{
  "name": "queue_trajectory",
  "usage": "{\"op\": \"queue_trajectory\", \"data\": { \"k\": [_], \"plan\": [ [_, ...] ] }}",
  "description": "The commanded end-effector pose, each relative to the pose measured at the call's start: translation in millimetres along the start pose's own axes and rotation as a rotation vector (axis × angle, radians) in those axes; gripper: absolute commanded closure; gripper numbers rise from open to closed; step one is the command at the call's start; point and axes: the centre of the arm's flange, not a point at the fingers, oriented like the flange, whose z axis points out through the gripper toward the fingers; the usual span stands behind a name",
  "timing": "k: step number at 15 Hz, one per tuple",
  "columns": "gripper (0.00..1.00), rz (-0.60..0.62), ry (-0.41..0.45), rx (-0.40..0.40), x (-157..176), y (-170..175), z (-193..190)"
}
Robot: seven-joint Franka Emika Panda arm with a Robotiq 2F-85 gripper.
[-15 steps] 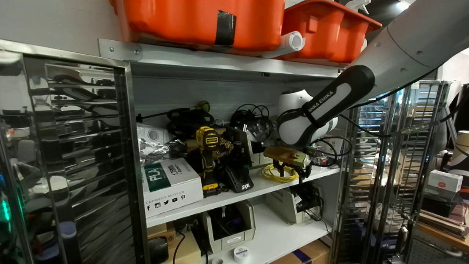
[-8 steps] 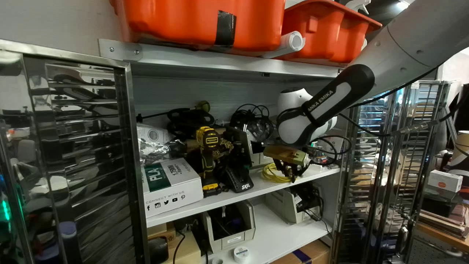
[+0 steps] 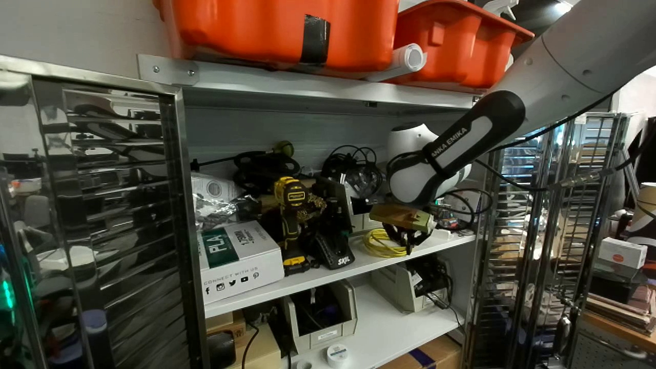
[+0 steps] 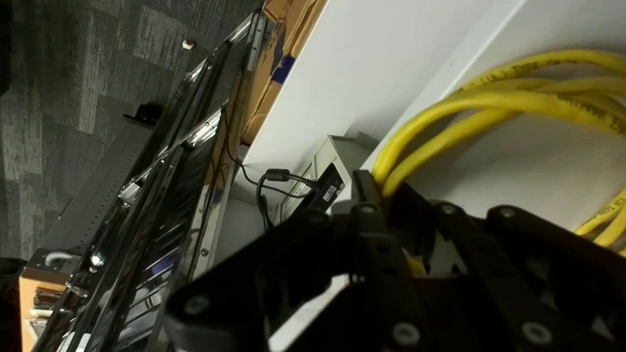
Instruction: Put the yellow cable in the storage box
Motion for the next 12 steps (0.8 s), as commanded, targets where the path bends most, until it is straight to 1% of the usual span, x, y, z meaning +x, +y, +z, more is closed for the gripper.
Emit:
{"op": "queue_trajectory", "data": {
  "k": [1,5,9,12],
  "plan": [
    [0.92,-0.061,0.062,-0.016,-14,14,-14],
    [0.92,-0.141,0.175,-0.041,-33,30,-32],
    [0.92,-0.177,0.316,-0.023,-44,41,-50],
    [0.93,-0.195,0.442,0.017,-49,45,-63]
  ]
}}
